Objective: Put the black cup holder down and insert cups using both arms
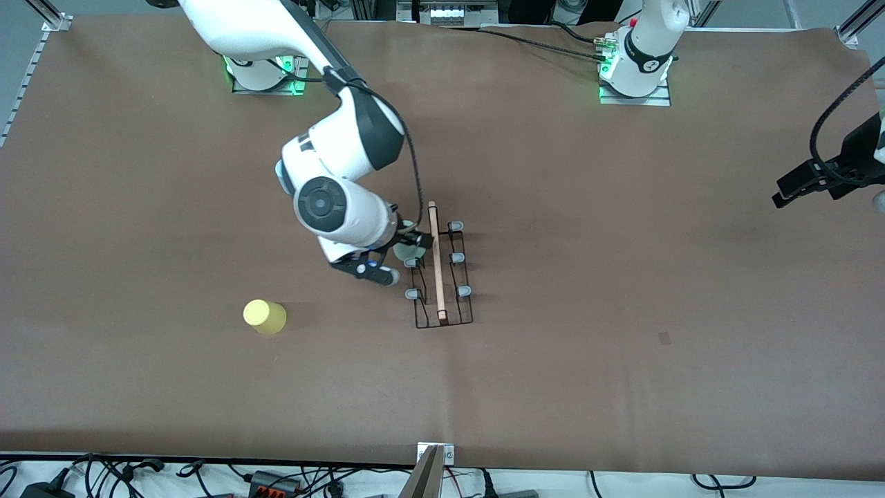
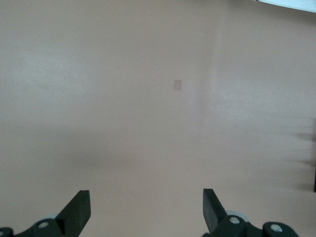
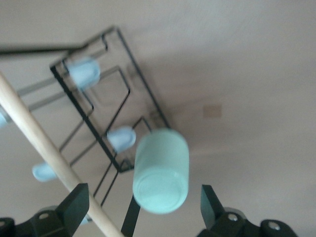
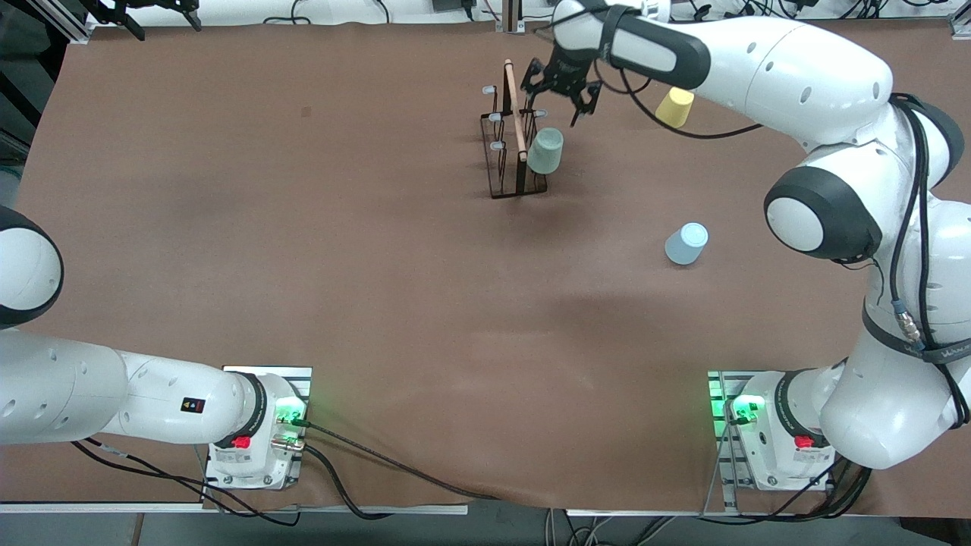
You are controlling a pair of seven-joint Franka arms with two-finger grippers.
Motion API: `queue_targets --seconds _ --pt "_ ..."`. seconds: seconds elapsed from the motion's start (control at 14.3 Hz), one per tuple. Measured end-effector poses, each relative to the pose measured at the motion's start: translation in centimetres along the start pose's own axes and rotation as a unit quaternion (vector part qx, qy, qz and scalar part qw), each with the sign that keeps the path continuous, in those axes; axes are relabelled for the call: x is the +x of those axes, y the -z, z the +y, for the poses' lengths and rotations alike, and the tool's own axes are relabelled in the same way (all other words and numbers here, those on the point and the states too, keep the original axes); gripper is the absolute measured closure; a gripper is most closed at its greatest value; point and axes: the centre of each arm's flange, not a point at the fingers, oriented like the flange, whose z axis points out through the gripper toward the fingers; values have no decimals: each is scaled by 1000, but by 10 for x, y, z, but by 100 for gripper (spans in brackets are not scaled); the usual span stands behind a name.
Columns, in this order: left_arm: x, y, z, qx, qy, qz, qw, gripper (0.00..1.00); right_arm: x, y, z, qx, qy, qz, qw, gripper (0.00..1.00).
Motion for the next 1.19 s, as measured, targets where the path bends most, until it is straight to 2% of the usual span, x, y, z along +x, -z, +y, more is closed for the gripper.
queue_targets --seconds 0.21,0.35,0.56,0.7,0.91,1.19 --pt "-5 -3 3 2 -4 -22 1000 0 52 42 44 -2 -46 51 998 0" --pt "-8 -4 5 3 -5 -34 999 0 88 53 77 -5 -65 73 995 0" --pt "-7 8 8 2 -8 -27 1000 0 138 48 119 -4 -29 100 995 0" --pt "-7 16 9 2 -8 -22 1000 0 168 34 151 -21 23 105 994 0" --pt "-9 16 8 3 -9 -33 999 0 201 10 192 -52 93 99 989 0" --pt "-8 13 9 4 -9 -36 999 0 219 -15 215 -68 134 83 985 0"
